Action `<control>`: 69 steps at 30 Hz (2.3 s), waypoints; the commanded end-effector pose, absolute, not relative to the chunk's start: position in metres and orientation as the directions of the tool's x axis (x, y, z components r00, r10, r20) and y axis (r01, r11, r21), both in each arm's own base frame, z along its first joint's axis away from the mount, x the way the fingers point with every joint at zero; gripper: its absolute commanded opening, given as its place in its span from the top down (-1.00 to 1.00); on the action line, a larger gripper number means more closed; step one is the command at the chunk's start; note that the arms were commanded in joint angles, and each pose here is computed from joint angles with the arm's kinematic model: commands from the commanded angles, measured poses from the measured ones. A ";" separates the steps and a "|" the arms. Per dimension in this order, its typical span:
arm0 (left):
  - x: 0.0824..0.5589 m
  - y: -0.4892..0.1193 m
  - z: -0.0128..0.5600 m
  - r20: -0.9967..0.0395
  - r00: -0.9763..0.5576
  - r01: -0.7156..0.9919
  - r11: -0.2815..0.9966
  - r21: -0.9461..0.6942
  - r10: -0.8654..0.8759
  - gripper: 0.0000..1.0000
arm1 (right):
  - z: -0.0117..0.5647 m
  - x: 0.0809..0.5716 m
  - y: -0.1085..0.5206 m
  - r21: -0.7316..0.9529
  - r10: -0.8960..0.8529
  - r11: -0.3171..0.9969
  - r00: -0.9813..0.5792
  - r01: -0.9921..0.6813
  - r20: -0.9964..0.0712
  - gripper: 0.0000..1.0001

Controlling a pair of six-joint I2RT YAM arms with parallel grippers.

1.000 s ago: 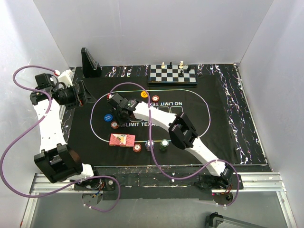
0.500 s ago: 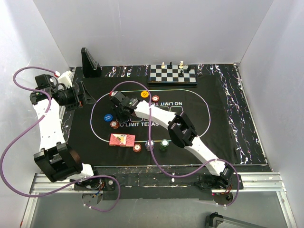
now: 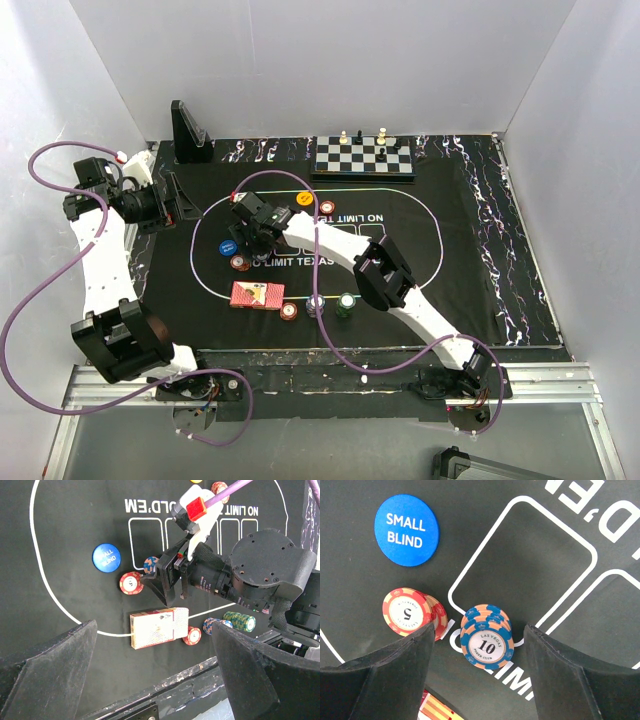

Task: Distribute texas hold em gaming equipment

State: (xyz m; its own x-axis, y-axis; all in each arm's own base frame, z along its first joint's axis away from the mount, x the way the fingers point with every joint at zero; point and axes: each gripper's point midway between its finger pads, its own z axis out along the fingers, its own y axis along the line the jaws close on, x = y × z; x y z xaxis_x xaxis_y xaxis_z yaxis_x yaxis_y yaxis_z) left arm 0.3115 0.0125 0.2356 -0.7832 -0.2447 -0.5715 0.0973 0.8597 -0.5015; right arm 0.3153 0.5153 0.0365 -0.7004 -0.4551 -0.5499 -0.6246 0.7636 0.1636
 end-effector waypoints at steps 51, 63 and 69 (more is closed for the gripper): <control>0.295 0.007 0.243 -0.608 -0.746 0.089 0.865 -0.494 -0.271 -1.00 | 0.069 0.172 0.359 0.085 -0.515 0.801 -0.753 -0.593 -0.409 -0.22; 0.297 0.007 0.241 -0.609 -0.744 0.091 0.861 -0.500 -0.275 -0.99 | 0.089 0.175 0.358 0.089 -0.495 0.806 -0.749 -0.585 -0.441 0.32; 0.296 0.006 0.239 -0.606 -0.747 0.092 0.860 -0.502 -0.274 -0.99 | 0.119 0.183 0.363 0.087 -0.489 0.795 -0.719 -0.600 -0.494 0.47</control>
